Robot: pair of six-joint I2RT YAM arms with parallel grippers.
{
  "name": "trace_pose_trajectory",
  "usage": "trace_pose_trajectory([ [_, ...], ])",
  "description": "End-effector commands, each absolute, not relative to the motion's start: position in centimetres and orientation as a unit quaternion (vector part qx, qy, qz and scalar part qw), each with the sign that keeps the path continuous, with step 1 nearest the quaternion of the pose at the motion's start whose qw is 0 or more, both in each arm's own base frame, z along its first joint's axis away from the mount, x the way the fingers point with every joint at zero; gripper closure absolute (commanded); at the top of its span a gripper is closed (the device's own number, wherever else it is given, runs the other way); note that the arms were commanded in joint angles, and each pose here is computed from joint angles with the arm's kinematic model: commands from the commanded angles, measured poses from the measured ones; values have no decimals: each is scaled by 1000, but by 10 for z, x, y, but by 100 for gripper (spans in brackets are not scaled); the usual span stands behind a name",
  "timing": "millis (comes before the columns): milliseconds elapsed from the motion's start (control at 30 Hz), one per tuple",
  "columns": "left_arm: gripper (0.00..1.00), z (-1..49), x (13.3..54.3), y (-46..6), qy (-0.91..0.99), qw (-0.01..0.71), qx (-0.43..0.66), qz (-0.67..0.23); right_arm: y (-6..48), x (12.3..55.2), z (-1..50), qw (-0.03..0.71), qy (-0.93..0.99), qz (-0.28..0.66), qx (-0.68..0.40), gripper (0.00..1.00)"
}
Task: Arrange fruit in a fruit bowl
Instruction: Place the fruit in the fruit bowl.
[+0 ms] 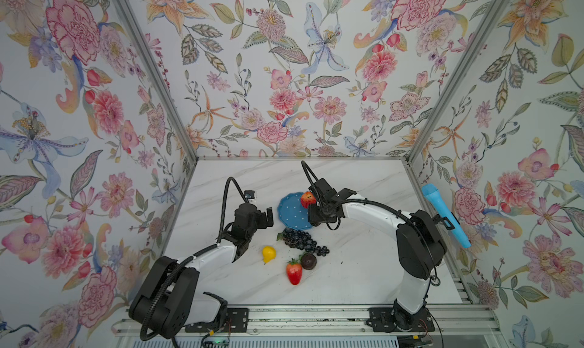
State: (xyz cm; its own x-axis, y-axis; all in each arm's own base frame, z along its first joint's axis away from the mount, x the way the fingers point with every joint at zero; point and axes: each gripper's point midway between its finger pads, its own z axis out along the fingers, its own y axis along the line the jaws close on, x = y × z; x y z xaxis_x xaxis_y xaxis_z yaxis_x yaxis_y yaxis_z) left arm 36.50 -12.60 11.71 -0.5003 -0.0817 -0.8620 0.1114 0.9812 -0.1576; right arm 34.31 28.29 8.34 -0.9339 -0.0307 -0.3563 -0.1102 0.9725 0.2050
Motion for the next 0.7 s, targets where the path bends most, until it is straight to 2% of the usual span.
trace_pose_trajectory([
  [0,1,116,362,-125,862,498,11,-91,288,354,89,193,974,107,-45,36],
  [667,1,116,362,-126,863,496,12,-96,289,374,67,183,978,90,-48,35],
])
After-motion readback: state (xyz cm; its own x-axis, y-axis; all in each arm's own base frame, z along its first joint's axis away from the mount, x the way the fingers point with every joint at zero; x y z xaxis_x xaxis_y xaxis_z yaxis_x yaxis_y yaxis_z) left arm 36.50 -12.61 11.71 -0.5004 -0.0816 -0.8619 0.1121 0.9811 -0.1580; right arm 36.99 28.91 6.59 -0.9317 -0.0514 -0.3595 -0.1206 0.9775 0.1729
